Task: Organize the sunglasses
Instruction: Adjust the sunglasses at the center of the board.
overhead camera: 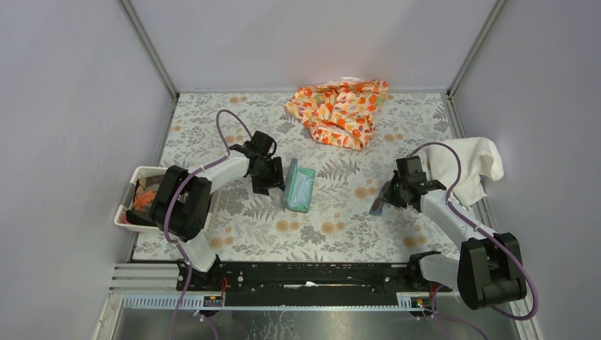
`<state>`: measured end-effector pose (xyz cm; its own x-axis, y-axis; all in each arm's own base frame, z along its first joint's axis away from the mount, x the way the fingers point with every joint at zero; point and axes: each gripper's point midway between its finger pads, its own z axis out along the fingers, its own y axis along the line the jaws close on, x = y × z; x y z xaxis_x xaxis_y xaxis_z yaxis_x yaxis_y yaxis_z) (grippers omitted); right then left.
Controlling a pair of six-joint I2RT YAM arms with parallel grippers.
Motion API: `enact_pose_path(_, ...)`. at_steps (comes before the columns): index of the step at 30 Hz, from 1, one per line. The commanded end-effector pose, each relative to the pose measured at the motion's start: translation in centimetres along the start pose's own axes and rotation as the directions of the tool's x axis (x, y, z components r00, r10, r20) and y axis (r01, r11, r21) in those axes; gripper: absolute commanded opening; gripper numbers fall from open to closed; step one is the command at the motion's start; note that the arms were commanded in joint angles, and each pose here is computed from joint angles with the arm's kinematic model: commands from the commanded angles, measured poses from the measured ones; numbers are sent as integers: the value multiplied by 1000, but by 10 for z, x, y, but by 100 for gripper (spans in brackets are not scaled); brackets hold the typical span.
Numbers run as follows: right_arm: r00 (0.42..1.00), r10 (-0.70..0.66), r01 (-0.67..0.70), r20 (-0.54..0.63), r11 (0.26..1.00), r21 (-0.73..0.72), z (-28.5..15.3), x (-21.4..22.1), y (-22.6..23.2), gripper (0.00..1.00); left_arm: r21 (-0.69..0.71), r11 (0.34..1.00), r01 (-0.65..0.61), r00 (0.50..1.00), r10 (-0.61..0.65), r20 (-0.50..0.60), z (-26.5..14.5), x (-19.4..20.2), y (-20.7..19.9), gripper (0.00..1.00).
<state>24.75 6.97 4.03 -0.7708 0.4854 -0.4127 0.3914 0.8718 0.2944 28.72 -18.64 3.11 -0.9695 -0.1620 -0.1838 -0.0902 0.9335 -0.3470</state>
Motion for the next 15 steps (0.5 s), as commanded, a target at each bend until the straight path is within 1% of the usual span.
enact_pose_path(1,1000,20,-21,-18,997,-69,2,1,14,1,20,999,-30,999,29,31,2,-7,-8,66)
enact_pose_path(6,998,37,-45,-53,988,-149,5,7,29,0,22,999,-32,999,31,33,1,-7,-8,66)
enact_pose_path(9,995,50,-70,-90,970,-235,6,12,45,0,17,999,-36,999,36,38,-1,-9,-8,66)
enact_pose_path(11,991,59,-94,-118,943,-319,4,16,63,0,11,999,-39,998,39,41,-3,-10,-8,66)
enact_pose_path(13,992,37,-81,-119,919,-385,2,17,84,0,2,999,-42,998,41,44,-4,-10,-6,66)
enact_pose_path(15,990,-4,-53,-140,912,-407,1,26,99,0,-3,999,-41,998,42,47,-5,-10,-5,67)
